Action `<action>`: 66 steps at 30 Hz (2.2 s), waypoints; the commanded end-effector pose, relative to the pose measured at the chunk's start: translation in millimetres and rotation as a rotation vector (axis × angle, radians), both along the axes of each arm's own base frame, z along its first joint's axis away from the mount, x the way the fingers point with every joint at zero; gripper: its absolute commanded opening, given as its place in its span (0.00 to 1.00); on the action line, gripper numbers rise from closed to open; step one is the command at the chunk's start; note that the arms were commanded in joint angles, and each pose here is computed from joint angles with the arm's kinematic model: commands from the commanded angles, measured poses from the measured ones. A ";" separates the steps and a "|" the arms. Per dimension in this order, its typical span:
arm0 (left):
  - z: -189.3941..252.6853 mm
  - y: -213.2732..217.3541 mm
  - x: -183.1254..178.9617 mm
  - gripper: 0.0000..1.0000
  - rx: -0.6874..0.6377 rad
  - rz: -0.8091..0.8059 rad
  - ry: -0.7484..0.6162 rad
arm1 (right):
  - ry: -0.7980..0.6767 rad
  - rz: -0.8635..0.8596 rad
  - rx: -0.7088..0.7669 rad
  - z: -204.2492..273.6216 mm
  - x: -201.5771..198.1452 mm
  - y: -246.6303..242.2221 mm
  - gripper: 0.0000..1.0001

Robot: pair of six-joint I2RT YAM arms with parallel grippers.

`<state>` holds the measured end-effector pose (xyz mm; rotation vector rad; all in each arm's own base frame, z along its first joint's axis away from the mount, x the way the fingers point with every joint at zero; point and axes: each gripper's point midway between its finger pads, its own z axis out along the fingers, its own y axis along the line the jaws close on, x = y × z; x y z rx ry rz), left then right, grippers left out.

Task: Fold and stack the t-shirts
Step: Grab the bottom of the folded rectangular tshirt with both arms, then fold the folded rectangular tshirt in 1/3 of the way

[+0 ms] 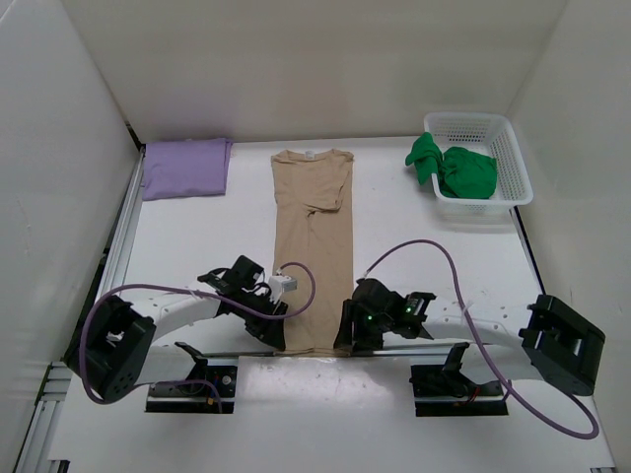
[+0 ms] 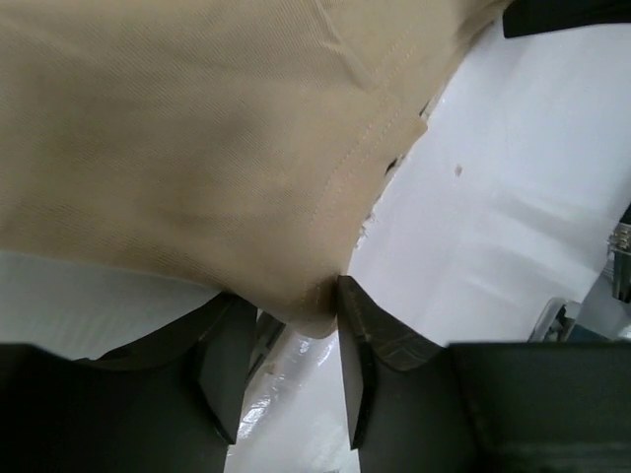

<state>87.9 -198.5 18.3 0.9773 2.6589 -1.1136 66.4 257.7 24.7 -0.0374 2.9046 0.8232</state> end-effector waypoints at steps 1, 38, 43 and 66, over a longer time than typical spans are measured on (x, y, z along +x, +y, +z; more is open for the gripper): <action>-29.0 30.7 -24.7 0.49 0.145 -0.011 0.060 | 0.016 -0.010 -0.011 -5.0 -1.6 2.2 0.60; 94.5 -2.1 244.3 0.10 0.054 0.337 -0.192 | -0.162 -0.025 0.006 83.1 260.4 15.3 0.00; 68.8 -1.0 268.2 0.10 0.065 0.354 -0.127 | -0.123 -0.034 0.031 69.7 284.9 17.3 0.00; 100.8 33.6 362.5 0.61 0.123 0.492 -0.265 | -0.216 -0.211 -0.039 70.6 344.8 -30.2 0.51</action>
